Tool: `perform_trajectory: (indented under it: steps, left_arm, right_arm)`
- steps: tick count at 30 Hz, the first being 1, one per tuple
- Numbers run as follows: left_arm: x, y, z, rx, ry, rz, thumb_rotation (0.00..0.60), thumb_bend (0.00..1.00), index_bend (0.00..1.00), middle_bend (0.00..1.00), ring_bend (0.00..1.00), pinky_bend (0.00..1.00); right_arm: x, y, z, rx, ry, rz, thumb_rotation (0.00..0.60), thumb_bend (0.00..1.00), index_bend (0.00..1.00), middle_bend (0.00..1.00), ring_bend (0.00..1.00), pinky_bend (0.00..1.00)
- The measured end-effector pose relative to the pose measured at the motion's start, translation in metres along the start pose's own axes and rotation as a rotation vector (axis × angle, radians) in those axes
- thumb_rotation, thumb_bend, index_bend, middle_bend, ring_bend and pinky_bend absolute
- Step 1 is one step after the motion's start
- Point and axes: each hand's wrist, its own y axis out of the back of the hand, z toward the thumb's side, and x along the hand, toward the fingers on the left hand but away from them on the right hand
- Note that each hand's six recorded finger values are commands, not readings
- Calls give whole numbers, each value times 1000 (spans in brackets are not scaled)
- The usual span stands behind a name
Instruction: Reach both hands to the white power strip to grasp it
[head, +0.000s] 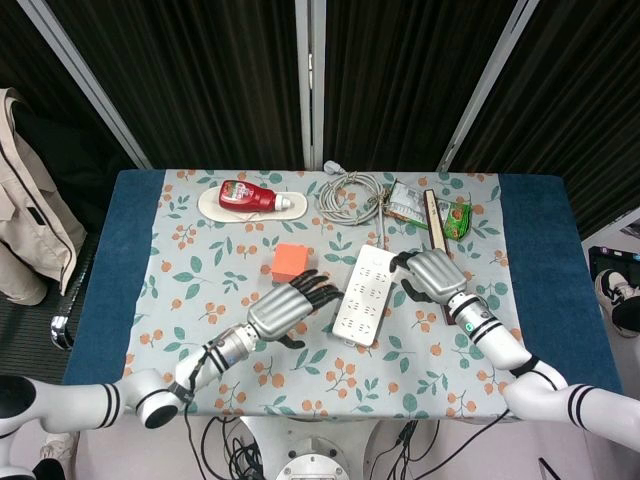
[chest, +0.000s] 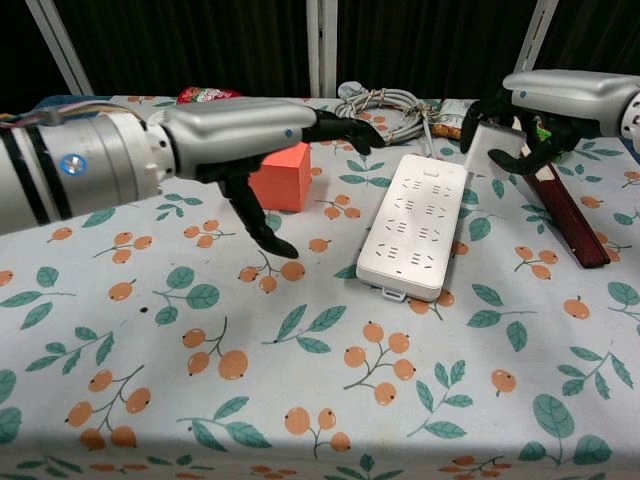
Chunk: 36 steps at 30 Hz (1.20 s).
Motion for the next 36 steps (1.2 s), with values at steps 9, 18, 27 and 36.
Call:
perform_trajectory:
  steps: [9,18,27,36]
  left_arm:
    - [-40,22,-40,-4,150,82,600,97,83,96,28,52]
    - [-120,47,-104,24,389,177,600,96,82,97,28,52]
    - [-251,69,-154,82,688,287,600,97,83,97,28,49]
    - [-343,61,-142,89,871,332,600,96,83,97,28,47]
  right_arm:
    - [22,-17,-17,-50,-80,84,600,164,0,95,37,178]
    - [57,25,-38,-34,-112,-109,600,189,0,127,21,160]
    - [151,56,-79,-3,-232,-316,600,231,0,125,22,161]
    - [245,43,-89,-59,-319,-428,600,235,0,125,22,161]
